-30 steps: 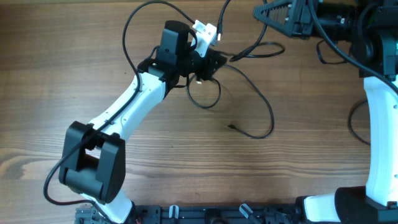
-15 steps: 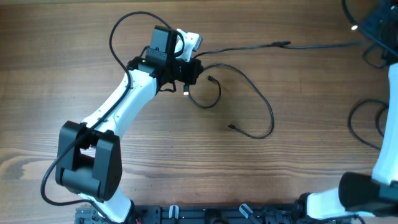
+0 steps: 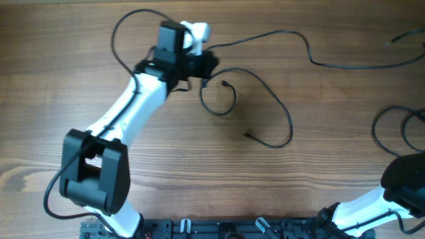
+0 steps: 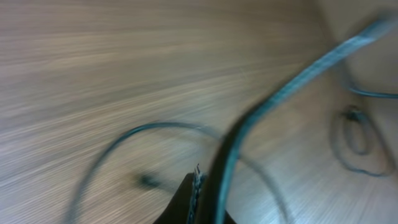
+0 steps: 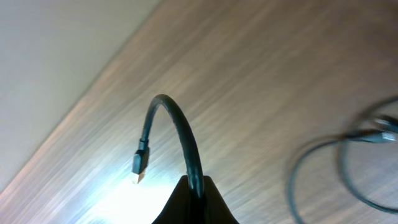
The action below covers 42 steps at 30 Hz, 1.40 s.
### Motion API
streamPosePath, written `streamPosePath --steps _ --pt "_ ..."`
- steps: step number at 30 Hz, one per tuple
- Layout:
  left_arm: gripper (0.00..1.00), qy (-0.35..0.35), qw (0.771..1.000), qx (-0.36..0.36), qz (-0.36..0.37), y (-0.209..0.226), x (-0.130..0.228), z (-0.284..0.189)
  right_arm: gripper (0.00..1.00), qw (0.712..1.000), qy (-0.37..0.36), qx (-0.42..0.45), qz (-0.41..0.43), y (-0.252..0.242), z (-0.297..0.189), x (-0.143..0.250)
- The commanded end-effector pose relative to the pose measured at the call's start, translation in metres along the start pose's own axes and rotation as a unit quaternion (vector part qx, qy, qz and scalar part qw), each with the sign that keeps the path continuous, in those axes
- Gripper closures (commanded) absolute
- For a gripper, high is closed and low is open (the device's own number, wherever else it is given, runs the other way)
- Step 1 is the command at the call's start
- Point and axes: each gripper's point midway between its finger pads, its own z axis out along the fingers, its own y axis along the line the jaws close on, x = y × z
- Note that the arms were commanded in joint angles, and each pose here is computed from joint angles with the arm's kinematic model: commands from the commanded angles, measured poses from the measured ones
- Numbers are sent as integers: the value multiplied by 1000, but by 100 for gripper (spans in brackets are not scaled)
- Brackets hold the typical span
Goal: Untangle cables
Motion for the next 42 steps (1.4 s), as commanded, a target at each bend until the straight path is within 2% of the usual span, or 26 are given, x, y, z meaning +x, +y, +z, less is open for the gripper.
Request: streamPosePath --steps 1,6,7,8,9,10,11,13,16,22,27,30,32,36,42 --pt "96 -30 995 92 15 -85 -13 21 96 997 24 -65 -31 24 -3 9" --pt "90 -41 984 166 -44 -141 8 80 96 997 36 -62 -27 22 -3 15" --pt "84 -38 981 180 -59 -149 16 94 96 997 37 -62 -26 22 -3 15" --pt "70 -34 979 192 -61 -158 24 102 96 997 38 -61 -26 22 -3 16" --pt "48 -30 979 196 -55 -167 32 107 96 997 40 -61 -25 22 -3 17" --pt "5 -28 980 191 -53 -172 39 111 96 997 41 -61 -25 21 -3 17" --pt "0 -28 980 190 -51 -177 42 112 95 997 41 -61 -25 22 -3 17" --pt "0 -17 980 191 -51 -179 47 112 96 997 44 -61 -26 23 -3 19" --pt "0 12 981 190 -43 -154 49 108 96 994 56 -69 -63 36 -1 29" --pt "0 25 993 118 -4 -90 35 82 95 992 86 -2 -90 36 7 51" --pt "0 -33 999 32 20 -69 -16 -4 94 987 111 -10 -119 50 14 69" --pt "0 -37 998 -39 22 -51 -21 -63 93 984 118 -17 -132 61 19 76" --pt "0 -22 998 -60 14 -42 -13 -84 92 983 122 -19 -138 64 27 82" --pt "0 12 997 -82 -11 -26 4 -90 92 978 125 -28 -164 71 49 95" --pt "0 13 995 -96 -13 -20 6 -90 92 976 138 -23 -164 76 94 114"
